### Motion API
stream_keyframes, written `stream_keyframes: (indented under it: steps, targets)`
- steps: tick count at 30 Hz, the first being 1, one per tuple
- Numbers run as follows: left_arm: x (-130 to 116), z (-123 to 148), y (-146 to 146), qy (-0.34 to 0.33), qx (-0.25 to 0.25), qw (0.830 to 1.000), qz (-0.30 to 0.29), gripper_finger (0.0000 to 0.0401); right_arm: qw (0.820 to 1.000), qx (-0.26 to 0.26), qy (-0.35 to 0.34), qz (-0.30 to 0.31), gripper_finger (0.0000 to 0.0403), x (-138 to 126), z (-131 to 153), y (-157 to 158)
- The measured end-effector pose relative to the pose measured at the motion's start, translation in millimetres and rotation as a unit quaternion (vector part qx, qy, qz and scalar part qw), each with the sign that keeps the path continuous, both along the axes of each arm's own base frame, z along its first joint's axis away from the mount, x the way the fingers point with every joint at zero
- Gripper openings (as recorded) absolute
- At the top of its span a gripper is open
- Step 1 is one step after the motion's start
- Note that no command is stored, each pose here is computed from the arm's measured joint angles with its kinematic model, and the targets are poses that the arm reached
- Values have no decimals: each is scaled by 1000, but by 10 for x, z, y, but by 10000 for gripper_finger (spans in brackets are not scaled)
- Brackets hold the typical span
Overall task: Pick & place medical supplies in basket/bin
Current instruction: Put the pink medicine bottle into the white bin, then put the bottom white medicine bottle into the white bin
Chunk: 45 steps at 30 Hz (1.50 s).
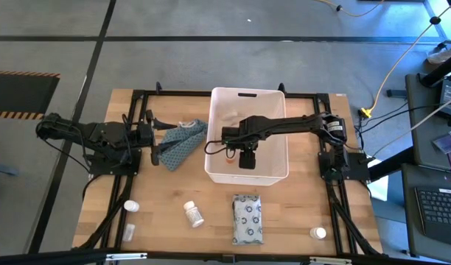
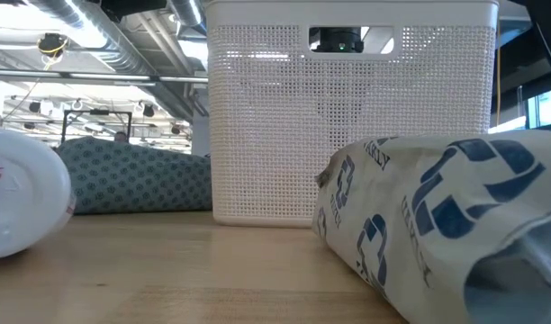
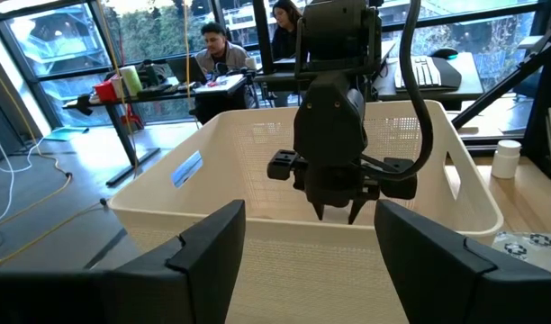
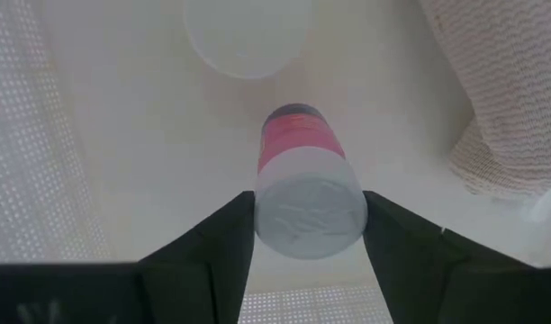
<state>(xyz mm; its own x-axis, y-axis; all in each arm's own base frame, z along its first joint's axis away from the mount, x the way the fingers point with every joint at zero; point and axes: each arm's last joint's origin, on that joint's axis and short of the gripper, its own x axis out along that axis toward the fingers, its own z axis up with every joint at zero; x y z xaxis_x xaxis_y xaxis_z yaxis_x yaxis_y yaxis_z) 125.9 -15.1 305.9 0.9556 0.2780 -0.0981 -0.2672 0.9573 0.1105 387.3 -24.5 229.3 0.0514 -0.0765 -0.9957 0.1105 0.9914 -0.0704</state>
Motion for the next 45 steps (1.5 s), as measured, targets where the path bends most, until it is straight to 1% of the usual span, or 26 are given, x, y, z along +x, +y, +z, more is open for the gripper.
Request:
stream_keyframes:
  steps: [12, 21, 24, 30, 34, 37, 40, 43, 44, 45]
  targets:
    - [0, 0, 0, 0, 0, 1000, 0, 242, 1000, 1, -11, -25, 201, 19, -1, 6]
    - [0, 0, 0, 0, 0, 1000, 0, 242, 1000, 10, -14, -25, 205, 35, -21, 11]
    - [0, 0, 0, 0, 0, 1000, 0, 242, 1000, 12, -14, -25, 229, 35, -21, 12]
    - [0, 0, 0, 0, 0, 1000, 0, 242, 999, 13, -7, -39, 294, 20, -21, 13]
    - [0, 0, 0, 0, 0, 1000, 0, 242, 999, 14, 14, -46, 313, -19, -3, 15]
    - [0, 0, 0, 0, 0, 1000, 0, 242, 997, 15, 34, -62, 316, -53, 118, 22]
    - [0, 0, 0, 0, 0, 1000, 0, 242, 996, 11, 44, -82, 316, -78, 307, 44]
    - [-1, 0, 0, 0, 0, 1000, 0, 242, 994, -22, 42, -100, 316, -111, 592, 98]
    - [0, 0, 0, 0, 0, 1000, 0, 242, 993, -33, 34, -104, 316, -118, 697, 125]
    - [0, 0, 0, 0, 1, 1000, 0, 242, 993, -40, 11, -108, 316, -110, 801, 155]
